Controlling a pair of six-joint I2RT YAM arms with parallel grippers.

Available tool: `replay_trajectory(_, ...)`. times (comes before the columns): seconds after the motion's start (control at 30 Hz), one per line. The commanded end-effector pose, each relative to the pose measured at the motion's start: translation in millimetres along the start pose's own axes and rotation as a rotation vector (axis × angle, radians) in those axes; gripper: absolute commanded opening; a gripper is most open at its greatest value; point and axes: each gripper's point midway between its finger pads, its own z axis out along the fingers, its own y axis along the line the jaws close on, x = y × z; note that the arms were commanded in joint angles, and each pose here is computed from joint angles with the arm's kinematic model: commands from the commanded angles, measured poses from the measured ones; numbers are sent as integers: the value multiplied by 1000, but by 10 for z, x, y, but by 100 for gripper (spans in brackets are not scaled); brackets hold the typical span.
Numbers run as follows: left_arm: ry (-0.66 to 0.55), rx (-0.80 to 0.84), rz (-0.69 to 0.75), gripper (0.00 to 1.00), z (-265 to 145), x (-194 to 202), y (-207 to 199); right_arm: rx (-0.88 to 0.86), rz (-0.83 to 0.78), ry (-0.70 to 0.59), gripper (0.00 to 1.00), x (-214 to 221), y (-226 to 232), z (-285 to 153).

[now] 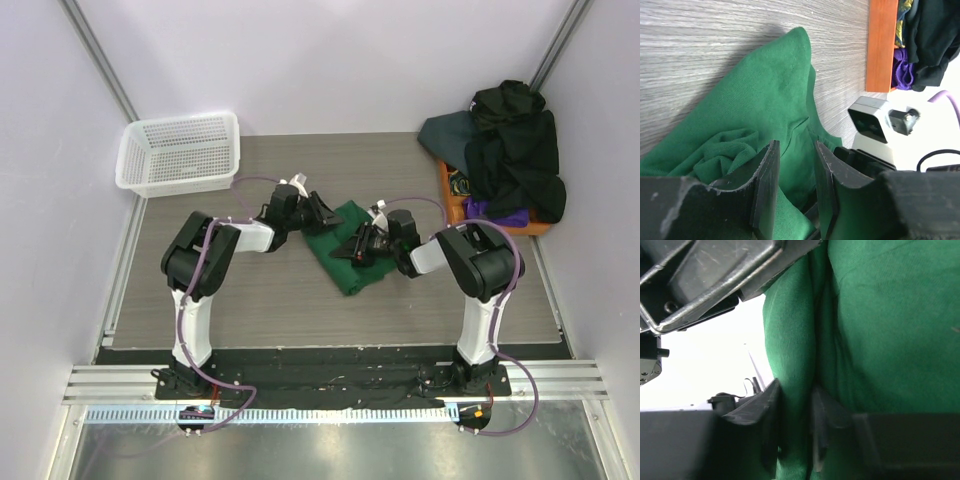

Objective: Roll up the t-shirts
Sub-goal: Roll the T-shirt to the center of the board.

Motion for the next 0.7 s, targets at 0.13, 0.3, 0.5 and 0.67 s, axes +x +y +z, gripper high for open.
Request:
replay_trajectory(0.13, -3, 27, 51, 37, 61, -42, 73, 150, -127, -20, 46, -130, 26, -182)
replay_trajectory(0.3, 4, 40, 50, 37, 50, -31, 52, 232, -181, -22, 61, -162, 100, -317)
replay_trajectory(0.5, 8, 57, 55, 37, 24, -12, 28, 310, -288, -54, 64, -168, 257, -539)
replay_trajectory(0.67, 11, 63, 60, 37, 8, -16, -4, 360, -395, -54, 64, -58, 508, -771)
